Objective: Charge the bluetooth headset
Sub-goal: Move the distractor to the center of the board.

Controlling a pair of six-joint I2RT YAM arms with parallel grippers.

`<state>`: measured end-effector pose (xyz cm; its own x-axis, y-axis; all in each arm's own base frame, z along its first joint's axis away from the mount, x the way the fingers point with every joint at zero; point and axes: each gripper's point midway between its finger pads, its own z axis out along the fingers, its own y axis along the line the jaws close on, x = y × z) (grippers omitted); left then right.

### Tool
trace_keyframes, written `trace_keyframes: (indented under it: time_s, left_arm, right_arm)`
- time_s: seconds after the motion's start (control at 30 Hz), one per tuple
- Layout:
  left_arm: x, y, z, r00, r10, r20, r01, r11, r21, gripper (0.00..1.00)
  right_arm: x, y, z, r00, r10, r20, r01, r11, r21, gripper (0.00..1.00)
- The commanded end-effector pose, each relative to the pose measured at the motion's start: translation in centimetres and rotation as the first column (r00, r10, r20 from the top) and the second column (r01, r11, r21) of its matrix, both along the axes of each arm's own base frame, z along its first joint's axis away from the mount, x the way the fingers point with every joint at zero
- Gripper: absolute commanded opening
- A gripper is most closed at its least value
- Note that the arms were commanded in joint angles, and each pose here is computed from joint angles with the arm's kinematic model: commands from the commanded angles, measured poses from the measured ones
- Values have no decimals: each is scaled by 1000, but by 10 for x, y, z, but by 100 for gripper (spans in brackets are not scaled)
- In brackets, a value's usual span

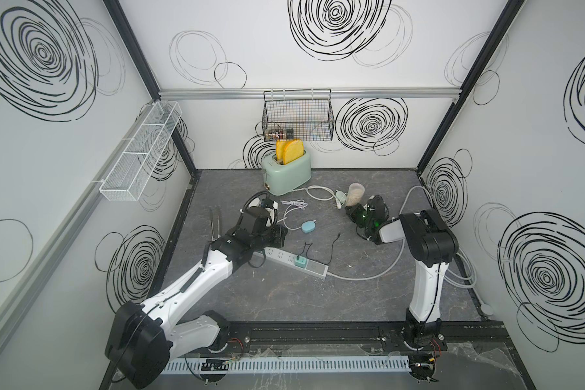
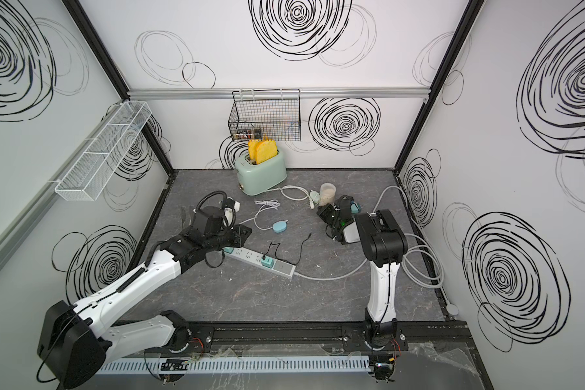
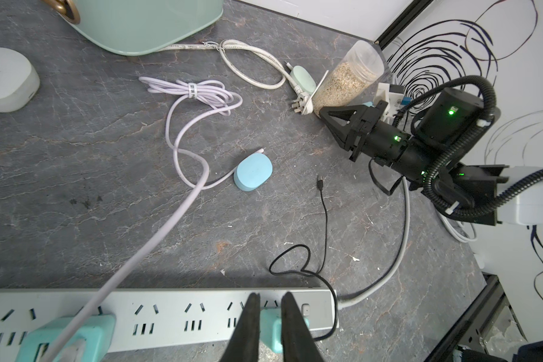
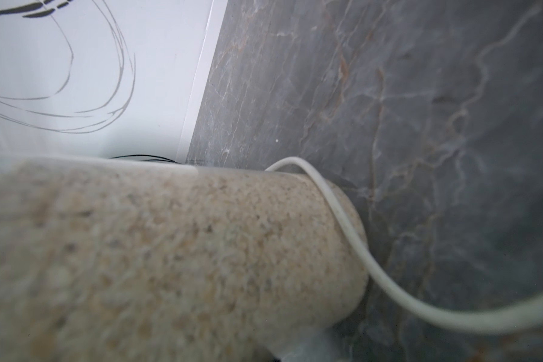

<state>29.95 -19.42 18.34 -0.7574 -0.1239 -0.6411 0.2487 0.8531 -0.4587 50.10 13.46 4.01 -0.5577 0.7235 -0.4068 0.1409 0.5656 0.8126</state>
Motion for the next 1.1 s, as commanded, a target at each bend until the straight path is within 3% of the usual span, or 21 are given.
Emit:
trace_keyframes:
  time_s: [0.0, 0.23, 0.6, 0.73, 0.87, 1.07]
  left_arm:
    - [-1, 6, 3, 1000, 17, 12, -17, 1000, -2, 19]
    - [-6, 8, 12, 999, 6, 33, -6, 1000, -19, 23]
    - [-12, 13, 22, 998, -6, 69, 8, 1000, -19, 49]
    - [-13, 15, 26, 996, -14, 82, 15, 1000, -12, 53]
    - [-14, 17, 27, 996, -22, 85, 22, 1000, -1, 55]
    - [-18, 21, 30, 993, -56, 106, 52, 998, 39, 55]
  right_arm:
    - [1, -7, 5, 1000, 7, 3, -7, 1000, -14, 4]
    - [-33, -2, 33, 996, 82, 22, -80, 994, -70, 15]
    - [-84, 0, 66, 971, 236, -30, -236, 945, -225, 47]
    - [-86, 13, 80, 960, 275, -51, -278, 923, -266, 52]
    - [-82, 29, 86, 951, 291, -101, -305, 842, -444, 50]
    - [-58, 46, 109, 915, 387, -112, -362, 666, -652, 44]
